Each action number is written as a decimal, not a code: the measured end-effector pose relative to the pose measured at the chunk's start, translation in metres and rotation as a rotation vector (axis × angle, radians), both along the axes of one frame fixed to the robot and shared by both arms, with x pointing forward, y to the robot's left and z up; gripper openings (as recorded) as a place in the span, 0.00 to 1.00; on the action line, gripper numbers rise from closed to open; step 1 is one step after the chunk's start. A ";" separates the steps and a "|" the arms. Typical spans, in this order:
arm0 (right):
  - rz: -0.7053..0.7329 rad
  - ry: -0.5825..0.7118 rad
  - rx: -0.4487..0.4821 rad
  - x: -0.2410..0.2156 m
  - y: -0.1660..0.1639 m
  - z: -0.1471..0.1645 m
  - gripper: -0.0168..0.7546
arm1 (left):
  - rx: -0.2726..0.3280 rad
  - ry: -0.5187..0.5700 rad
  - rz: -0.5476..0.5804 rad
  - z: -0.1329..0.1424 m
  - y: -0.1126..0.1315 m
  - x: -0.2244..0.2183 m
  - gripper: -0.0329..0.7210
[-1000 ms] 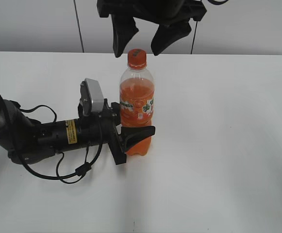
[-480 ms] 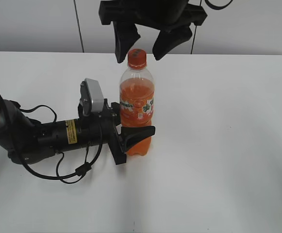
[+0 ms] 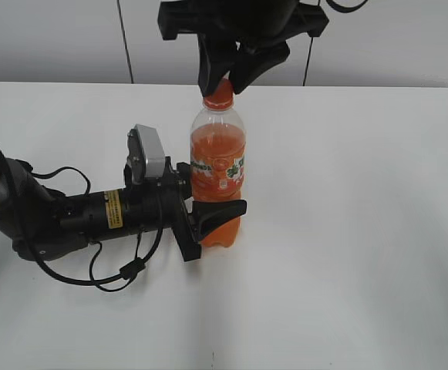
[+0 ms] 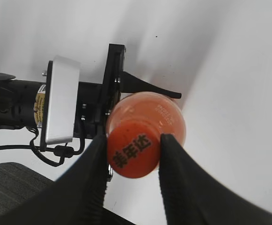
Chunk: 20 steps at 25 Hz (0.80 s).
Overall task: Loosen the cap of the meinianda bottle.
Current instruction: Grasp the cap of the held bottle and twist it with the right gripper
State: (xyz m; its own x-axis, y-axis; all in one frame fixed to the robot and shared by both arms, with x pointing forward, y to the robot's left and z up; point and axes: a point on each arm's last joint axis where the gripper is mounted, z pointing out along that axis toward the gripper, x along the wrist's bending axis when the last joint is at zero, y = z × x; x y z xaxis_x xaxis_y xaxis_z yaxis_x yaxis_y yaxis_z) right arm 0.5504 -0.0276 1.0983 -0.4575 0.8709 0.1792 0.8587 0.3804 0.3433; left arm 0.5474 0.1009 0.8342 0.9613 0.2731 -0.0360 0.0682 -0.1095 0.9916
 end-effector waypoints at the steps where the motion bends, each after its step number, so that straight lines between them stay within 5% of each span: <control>1: 0.002 -0.001 0.000 0.000 0.000 0.000 0.35 | 0.000 0.000 -0.001 0.000 0.000 0.000 0.56; 20: 0.014 0.012 0.016 -0.001 0.002 0.000 0.42 | 0.000 0.000 -0.001 0.000 0.000 0.000 0.56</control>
State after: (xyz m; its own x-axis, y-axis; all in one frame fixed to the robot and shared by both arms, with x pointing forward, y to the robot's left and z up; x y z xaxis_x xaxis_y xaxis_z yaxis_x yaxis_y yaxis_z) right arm 0.5490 -0.0259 1.0985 -0.4675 0.8614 0.1986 0.8573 0.3870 0.3396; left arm 0.5473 0.1007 0.8342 0.9615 0.2726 -0.0360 0.0681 -0.1095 0.9916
